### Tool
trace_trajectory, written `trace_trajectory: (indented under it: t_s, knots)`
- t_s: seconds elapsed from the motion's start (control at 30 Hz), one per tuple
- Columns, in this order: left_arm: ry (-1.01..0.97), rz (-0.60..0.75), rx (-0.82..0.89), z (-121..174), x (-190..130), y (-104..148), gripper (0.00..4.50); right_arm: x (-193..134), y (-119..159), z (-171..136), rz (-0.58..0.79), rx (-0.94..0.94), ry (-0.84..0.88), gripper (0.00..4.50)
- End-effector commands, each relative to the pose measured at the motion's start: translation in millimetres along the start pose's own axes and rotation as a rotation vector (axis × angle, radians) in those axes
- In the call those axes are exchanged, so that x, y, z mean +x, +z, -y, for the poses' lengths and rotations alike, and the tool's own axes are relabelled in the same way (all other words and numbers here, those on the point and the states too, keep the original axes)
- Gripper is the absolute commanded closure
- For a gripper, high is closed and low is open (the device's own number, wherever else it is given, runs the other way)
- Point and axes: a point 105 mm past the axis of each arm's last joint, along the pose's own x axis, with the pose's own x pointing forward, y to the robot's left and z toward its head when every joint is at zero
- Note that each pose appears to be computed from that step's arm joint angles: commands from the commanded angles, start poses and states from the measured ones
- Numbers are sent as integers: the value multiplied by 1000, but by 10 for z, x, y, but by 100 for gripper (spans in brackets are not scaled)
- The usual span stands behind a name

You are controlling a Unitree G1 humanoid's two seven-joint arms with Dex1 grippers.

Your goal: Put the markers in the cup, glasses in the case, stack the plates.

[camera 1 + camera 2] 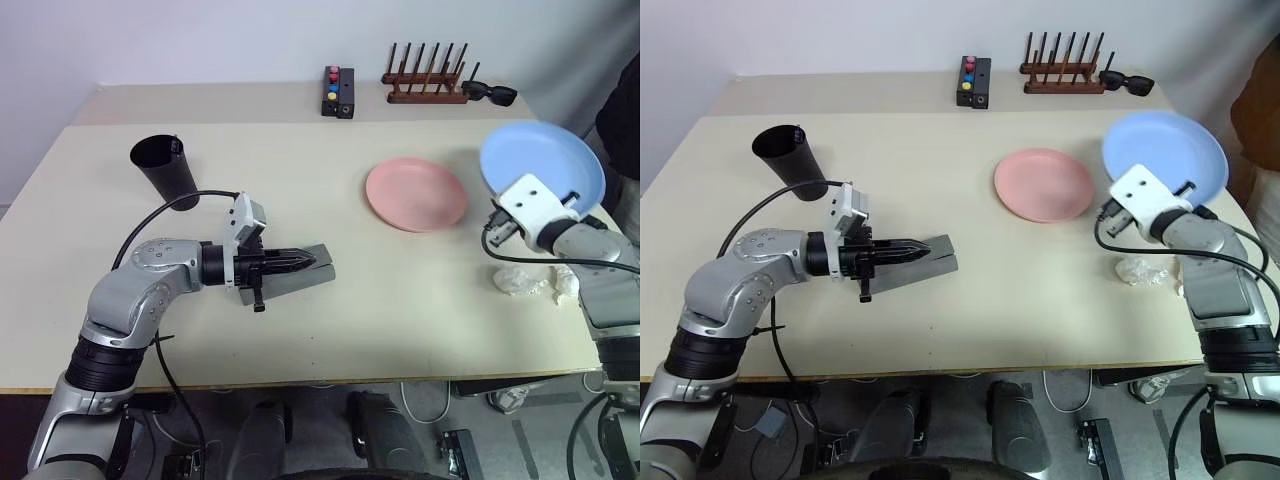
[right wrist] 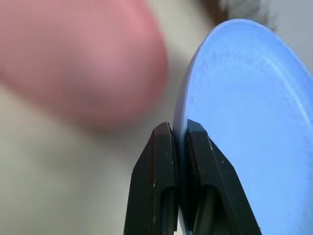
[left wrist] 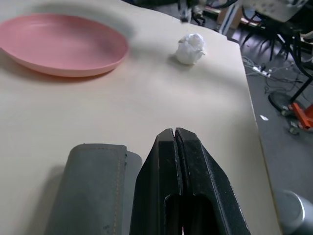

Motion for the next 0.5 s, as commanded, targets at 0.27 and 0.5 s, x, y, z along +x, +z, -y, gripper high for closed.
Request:
trace_trajectory:
  t_s: [0.27, 0.5]
  knots:
    - [43, 68, 53, -89, -24, 191, 450, 470, 311, -517, 162, 71, 237, 447]
    - [65, 75, 57, -79, -53, 191, 450, 569, 278, -518, 172, 77, 258, 304]
